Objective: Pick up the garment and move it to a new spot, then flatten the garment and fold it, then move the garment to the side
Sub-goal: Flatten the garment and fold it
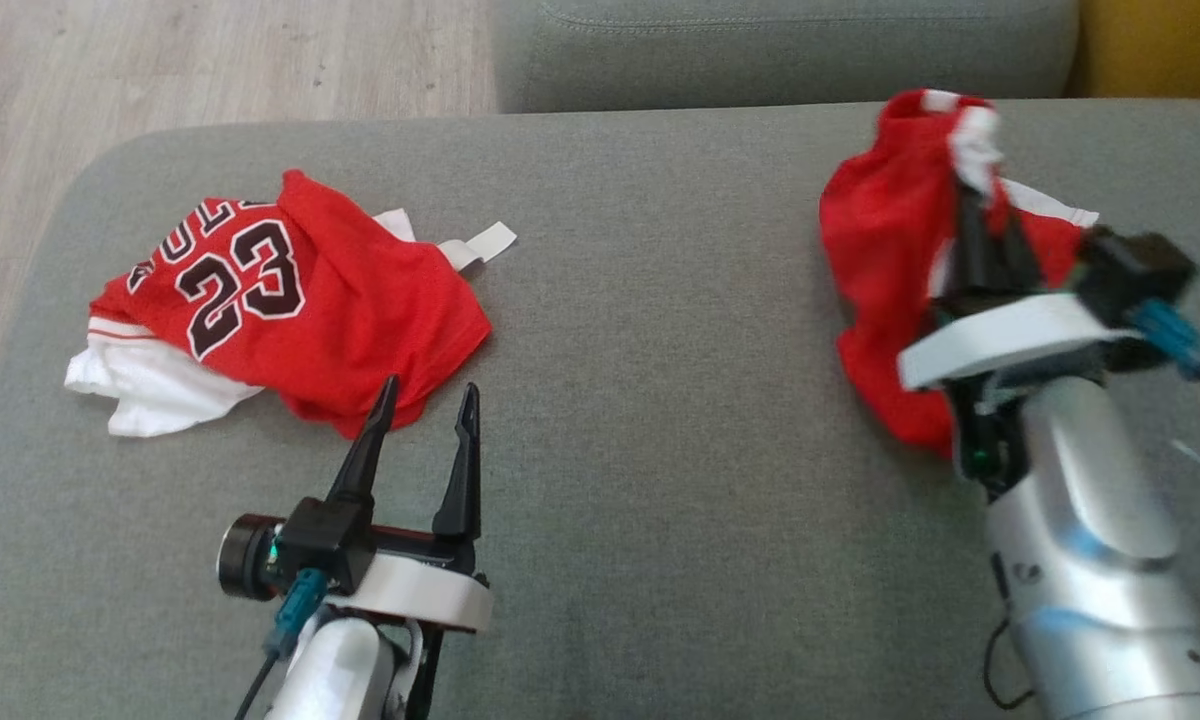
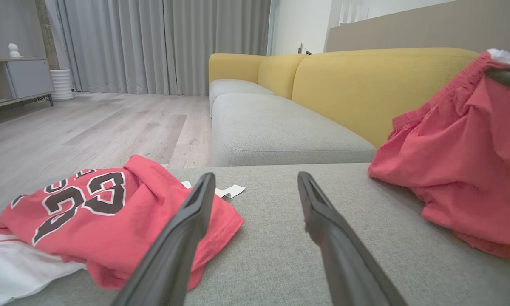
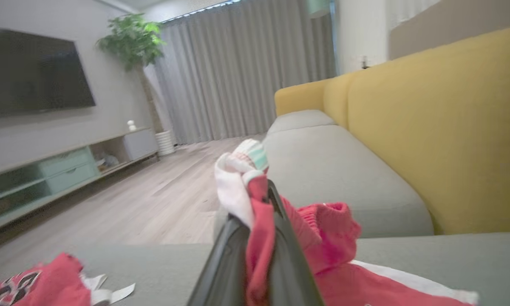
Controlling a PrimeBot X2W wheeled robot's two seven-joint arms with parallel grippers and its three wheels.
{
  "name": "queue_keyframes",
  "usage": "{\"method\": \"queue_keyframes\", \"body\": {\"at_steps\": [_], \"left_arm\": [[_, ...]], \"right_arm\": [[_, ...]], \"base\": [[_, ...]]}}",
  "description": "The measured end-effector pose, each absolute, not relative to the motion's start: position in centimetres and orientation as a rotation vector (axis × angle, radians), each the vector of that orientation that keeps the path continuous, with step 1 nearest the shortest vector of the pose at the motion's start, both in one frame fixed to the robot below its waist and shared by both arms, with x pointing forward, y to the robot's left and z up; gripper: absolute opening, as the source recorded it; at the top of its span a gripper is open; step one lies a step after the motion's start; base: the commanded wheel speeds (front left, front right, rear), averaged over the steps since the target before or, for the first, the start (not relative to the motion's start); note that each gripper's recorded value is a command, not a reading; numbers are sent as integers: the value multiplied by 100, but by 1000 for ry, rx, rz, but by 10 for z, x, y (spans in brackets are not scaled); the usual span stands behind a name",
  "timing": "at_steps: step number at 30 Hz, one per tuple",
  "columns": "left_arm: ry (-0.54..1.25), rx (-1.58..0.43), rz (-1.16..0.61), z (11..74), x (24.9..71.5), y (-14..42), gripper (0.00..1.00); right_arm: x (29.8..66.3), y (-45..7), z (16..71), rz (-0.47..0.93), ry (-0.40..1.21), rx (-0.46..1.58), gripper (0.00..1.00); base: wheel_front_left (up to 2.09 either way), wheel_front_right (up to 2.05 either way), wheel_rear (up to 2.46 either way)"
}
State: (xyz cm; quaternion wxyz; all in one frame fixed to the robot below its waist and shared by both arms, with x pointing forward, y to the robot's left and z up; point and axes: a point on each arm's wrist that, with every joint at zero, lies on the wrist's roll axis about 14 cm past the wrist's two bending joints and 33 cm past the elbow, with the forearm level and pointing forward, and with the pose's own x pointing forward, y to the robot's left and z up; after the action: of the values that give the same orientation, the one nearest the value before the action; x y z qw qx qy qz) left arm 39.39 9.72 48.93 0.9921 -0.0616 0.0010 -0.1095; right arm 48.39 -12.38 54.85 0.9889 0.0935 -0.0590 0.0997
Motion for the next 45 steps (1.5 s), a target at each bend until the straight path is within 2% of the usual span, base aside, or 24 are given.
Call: {"method": "queue_keyframes", "body": {"at_steps": [3, 4, 11, 12, 13, 18, 22, 29, 34, 40, 45], "left_arm": [[3, -129, -211, 489, 393, 99, 100], [6, -130, -205, 488, 392, 101, 100], [22, -132, -183, 483, 389, 108, 100], [24, -136, -179, 482, 388, 110, 100], [25, -136, -176, 482, 388, 110, 100], [24, -134, -166, 482, 388, 113, 100], [15, -135, -164, 485, 390, 113, 100], [-9, -136, -208, 494, 394, 98, 100], [-34, -129, -236, 502, 397, 89, 100], [-42, -128, -259, 505, 399, 81, 100], [-40, -131, -276, 504, 400, 75, 100]], "right_arm": [[479, -83, 551, 328, -95, 128, 0], [471, -50, 540, 433, -46, 74, 0], [418, 39, 476, 755, 163, -80, 0], [410, 46, 467, 787, 188, -103, 52], [404, 51, 460, 814, 205, -119, 100], [370, 62, 431, 889, 302, -123, 100], [373, 51, 433, 842, 292, -74, 100], [413, -9, 466, 606, 163, 22, 100], [425, -84, 481, 369, 79, 82, 100], [409, -166, 481, 114, 34, 84, 100], [364, -194, 436, 12, 154, 81, 100]], "base": [[0, 0, 0], [0, 0, 0], [0, 0, 0], [0, 0, 0], [0, 0, 0], [0, 0, 0], [0, 0, 0], [0, 0, 0], [0, 0, 0], [0, 0, 0], [0, 0, 0]]}}
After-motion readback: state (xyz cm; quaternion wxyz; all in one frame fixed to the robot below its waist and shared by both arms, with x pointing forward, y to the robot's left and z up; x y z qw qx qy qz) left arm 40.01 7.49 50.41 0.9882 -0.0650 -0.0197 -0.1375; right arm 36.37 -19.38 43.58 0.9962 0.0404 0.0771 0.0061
